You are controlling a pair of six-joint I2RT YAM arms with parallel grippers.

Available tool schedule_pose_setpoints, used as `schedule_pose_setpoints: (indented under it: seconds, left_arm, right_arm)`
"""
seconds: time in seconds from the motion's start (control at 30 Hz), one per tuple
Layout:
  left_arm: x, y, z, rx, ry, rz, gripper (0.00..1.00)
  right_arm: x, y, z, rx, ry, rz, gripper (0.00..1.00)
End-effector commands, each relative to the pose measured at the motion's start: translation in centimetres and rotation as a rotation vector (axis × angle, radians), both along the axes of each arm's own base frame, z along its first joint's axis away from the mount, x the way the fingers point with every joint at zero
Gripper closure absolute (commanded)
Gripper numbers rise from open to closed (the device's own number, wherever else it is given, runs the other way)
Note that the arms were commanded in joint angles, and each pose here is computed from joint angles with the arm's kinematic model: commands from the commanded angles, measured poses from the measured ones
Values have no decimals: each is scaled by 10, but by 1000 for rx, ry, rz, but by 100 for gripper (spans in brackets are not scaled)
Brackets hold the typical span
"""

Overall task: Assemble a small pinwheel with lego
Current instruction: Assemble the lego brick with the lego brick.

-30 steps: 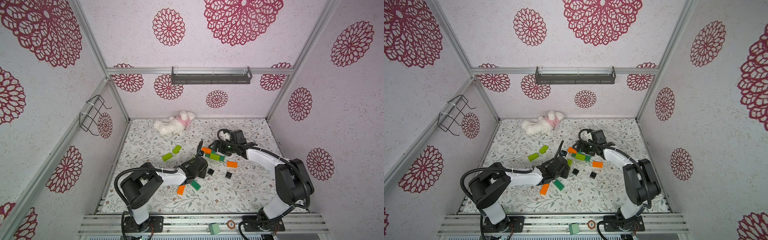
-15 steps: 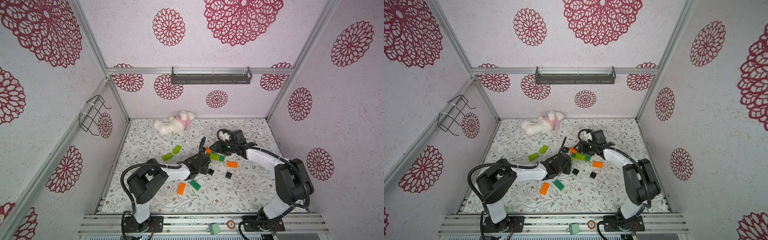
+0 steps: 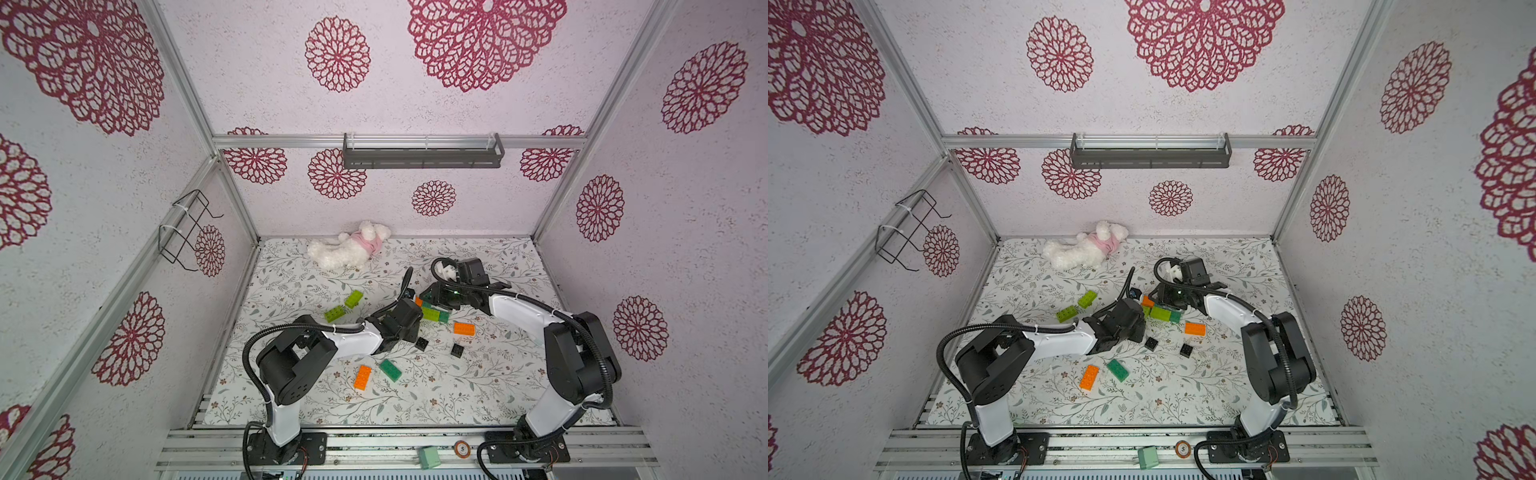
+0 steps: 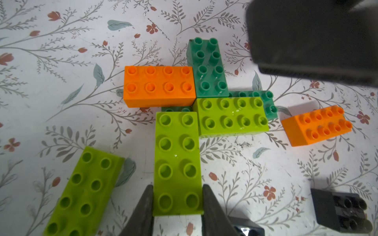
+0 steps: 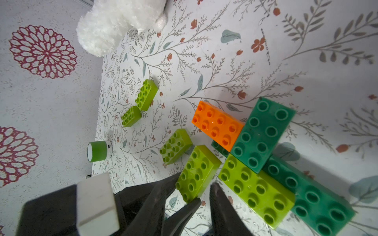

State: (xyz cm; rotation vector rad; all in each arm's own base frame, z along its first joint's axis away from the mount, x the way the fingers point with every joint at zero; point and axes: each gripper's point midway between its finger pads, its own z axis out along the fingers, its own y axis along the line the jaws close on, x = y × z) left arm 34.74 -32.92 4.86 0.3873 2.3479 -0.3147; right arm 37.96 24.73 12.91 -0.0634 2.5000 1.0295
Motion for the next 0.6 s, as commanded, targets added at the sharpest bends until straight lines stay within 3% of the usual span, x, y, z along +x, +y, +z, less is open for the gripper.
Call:
schedule_pose_setpoints:
  seconds: [0.0, 0.57]
  left_arm:
    - [7, 2, -4, 17, 0, 2, 83]
    - [16, -5, 1, 5, -13, -21, 82]
  right_arm:
    - [2, 7, 14, 19, -24, 31, 63]
    - [4, 10, 4, 11, 0, 42, 71]
